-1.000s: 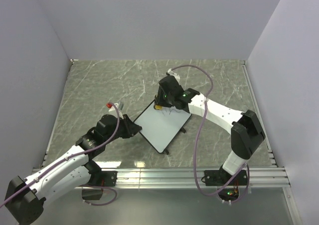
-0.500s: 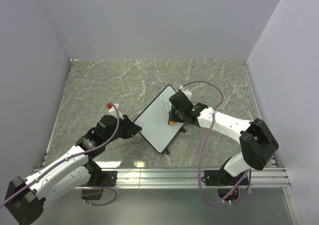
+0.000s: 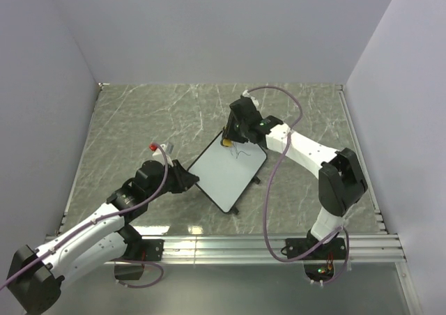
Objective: Erase the whiteboard
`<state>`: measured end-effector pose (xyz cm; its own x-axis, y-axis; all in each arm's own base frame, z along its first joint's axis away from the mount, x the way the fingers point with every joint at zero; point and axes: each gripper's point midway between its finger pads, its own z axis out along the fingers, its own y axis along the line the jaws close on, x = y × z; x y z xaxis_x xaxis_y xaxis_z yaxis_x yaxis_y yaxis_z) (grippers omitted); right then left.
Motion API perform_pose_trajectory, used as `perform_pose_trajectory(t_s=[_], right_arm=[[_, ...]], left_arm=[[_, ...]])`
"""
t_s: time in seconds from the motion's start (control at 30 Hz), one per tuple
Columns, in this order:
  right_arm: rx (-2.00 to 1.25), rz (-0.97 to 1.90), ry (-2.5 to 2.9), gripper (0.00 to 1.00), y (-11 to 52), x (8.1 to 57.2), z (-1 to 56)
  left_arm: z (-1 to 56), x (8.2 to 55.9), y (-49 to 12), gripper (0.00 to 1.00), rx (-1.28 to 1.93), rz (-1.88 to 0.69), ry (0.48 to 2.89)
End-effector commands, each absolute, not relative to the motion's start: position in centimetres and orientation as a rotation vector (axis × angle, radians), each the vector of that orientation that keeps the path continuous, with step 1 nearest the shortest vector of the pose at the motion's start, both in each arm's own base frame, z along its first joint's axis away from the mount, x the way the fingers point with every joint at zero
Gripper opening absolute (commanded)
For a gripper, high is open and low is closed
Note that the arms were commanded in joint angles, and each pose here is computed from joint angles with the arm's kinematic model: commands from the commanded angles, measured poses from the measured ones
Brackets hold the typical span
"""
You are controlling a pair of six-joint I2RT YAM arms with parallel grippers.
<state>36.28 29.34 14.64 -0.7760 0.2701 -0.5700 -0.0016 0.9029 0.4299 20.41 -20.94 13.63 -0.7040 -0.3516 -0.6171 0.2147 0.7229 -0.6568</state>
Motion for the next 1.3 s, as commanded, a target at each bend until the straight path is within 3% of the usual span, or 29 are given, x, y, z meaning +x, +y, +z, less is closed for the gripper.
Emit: perform_pose_trajectory(t_s=[0.0,0.27,0.57,0.87,1.13,1.27], right_arm=[[0.209,0.547,2.443,0.0,29.6,36.7,12.5],[0.303,0.488,2.595,0.0,25.2,29.8,4.1],[0.335,0.433,2.638,0.0,21.9,25.9,1.4],[0.358,0.529,2.561,0.0,24.2,28.7,5.1],[0.357,0.678,2.405,0.0,28.6,36.0,13.3],[0.361,0.648,2.431,0.0,28.8,36.9,12.6]], left_arm=[[11.5,19.6,-20.3,0.0,-0.028,-0.865,2.234],[11.8,19.5,-20.3,0.0,-0.024,-0.875,2.224],[11.5,19.4,-20.5,0.0,-0.018,-0.882,2.23],[11.4,19.2,-20.6,0.0,-0.01,-0.898,2.228],[11.3,18.9,-20.8,0.0,0.004,-0.891,2.233],[11.4,18.7,-20.9,0.0,0.013,-0.887,2.228]])
